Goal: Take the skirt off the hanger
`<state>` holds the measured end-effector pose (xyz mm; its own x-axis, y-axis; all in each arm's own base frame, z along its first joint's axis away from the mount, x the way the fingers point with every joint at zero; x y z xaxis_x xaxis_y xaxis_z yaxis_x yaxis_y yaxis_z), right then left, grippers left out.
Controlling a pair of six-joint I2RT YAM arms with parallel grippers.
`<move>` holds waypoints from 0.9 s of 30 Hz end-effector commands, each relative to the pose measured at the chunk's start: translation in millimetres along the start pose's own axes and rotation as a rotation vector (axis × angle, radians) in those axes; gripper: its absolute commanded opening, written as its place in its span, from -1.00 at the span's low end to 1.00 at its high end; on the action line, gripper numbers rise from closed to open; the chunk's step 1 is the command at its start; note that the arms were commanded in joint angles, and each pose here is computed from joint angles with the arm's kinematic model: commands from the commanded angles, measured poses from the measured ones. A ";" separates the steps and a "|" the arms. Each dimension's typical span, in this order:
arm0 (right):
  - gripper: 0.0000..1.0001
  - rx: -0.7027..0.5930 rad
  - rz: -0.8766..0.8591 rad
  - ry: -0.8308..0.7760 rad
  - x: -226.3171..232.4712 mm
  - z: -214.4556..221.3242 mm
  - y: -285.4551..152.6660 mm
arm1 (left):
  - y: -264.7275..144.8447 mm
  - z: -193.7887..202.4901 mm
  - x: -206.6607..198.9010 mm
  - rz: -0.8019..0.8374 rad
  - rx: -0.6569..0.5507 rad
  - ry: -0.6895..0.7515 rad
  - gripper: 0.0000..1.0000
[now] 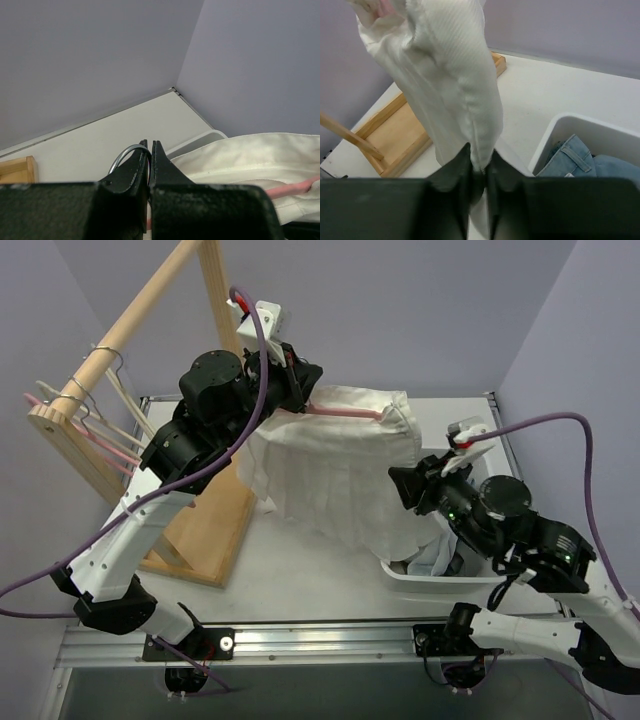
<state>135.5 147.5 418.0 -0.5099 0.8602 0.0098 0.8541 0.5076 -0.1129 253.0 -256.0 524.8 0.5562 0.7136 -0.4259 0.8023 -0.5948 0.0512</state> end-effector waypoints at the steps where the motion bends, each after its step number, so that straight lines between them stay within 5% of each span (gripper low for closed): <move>1: -1.00 -0.031 0.059 0.015 -1.4 -11.5 6.7 | -17.0 -38.3 -15.6 0.071 -0.142 -0.038 -0.95; 15: -1.00 -0.149 0.307 0.258 -90.6 10.5 -115.7 | -12.0 -51.9 -12.2 0.025 -0.236 -0.052 -0.95; 21: -1.00 -0.068 0.209 0.202 -48.6 22.3 -57.1 | -23.5 -59.0 -39.7 0.220 -0.209 -0.208 -0.95; 27: -1.00 0.037 0.216 0.104 -4.9 46.0 26.6 | -55.5 -75.0 -92.3 0.640 -0.137 -0.417 -0.95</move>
<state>130.4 113.7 373.6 -0.3044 0.9482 0.0911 0.9343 0.3158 -0.1655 228.0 -279.6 564.8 0.6878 0.3796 -0.6188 0.6288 -0.7375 0.2464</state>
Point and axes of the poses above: each gripper's point midway between its finger pads, its own y axis out along the fingers, its own x axis along the line the jaws close on, z = x × y, the point moved 7 cm from there along -y, back along the fingers, and after that the axes turned 11 degrees about -y, right-handed, at the moved point
